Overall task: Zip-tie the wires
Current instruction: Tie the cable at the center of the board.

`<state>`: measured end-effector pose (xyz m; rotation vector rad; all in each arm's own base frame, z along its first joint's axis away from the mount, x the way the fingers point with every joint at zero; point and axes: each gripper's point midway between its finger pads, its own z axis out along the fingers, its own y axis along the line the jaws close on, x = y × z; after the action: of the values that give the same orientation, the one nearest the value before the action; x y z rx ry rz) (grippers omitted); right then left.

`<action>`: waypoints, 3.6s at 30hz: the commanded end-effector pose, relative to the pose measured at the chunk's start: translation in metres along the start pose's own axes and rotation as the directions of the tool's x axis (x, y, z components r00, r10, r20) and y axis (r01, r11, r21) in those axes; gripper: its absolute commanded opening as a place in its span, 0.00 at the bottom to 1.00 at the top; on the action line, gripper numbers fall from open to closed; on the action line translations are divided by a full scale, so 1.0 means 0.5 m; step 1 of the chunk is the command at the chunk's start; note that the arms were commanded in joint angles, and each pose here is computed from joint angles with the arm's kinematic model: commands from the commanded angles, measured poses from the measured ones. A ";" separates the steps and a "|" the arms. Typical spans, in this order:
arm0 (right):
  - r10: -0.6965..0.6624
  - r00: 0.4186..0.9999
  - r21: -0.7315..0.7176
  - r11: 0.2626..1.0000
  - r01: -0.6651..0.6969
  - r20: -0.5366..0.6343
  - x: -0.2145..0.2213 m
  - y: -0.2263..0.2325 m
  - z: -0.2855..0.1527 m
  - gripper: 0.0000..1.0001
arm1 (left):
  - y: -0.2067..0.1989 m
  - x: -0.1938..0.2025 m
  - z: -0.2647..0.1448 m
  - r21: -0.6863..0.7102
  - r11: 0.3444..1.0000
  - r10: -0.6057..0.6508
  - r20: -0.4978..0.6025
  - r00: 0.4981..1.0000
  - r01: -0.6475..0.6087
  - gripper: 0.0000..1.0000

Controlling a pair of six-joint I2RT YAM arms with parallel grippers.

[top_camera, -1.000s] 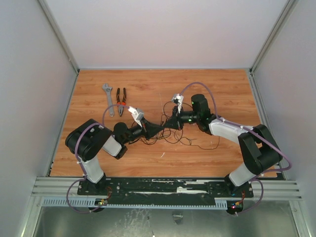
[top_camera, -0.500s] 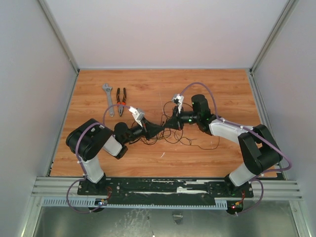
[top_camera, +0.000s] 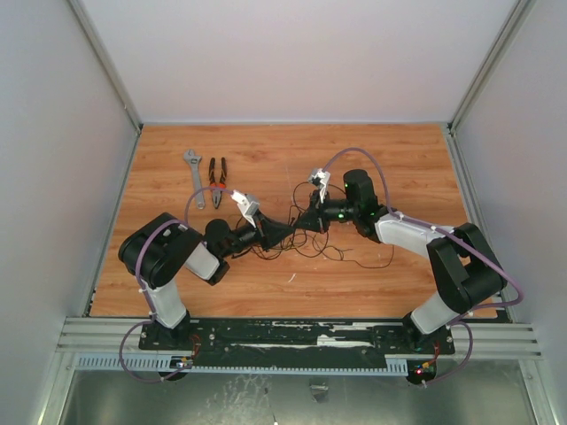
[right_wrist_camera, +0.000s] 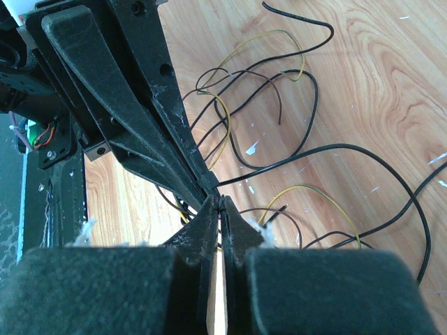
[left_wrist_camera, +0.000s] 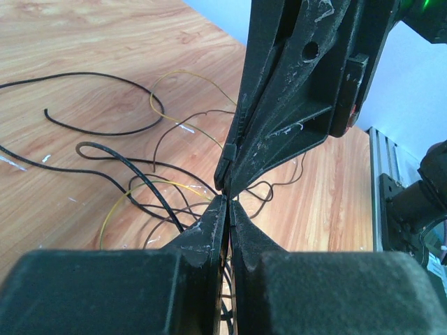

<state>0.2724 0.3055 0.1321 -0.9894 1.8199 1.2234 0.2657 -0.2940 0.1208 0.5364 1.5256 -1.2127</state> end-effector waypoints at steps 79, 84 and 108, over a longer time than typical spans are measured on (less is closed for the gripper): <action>-0.042 0.999 0.061 0.997 0.040 0.031 -0.015 -0.016 -0.027 0.00 | -0.067 -0.123 0.023 0.138 0.977 0.124 0.250 0.960 -0.162 0.18; -0.035 0.999 0.049 0.998 0.033 0.039 -0.017 -0.015 -0.022 0.00 | -0.069 -0.126 0.023 0.142 0.976 0.125 0.253 0.959 -0.165 0.18; -0.023 0.999 0.065 0.998 0.020 0.041 -0.021 -0.023 -0.007 0.00 | -0.069 -0.125 0.026 0.149 0.976 0.116 0.250 0.961 -0.157 0.18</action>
<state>0.2809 0.2965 0.1285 -0.9454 1.8387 1.1659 0.2723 -0.3011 0.1242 0.5242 1.5229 -1.2450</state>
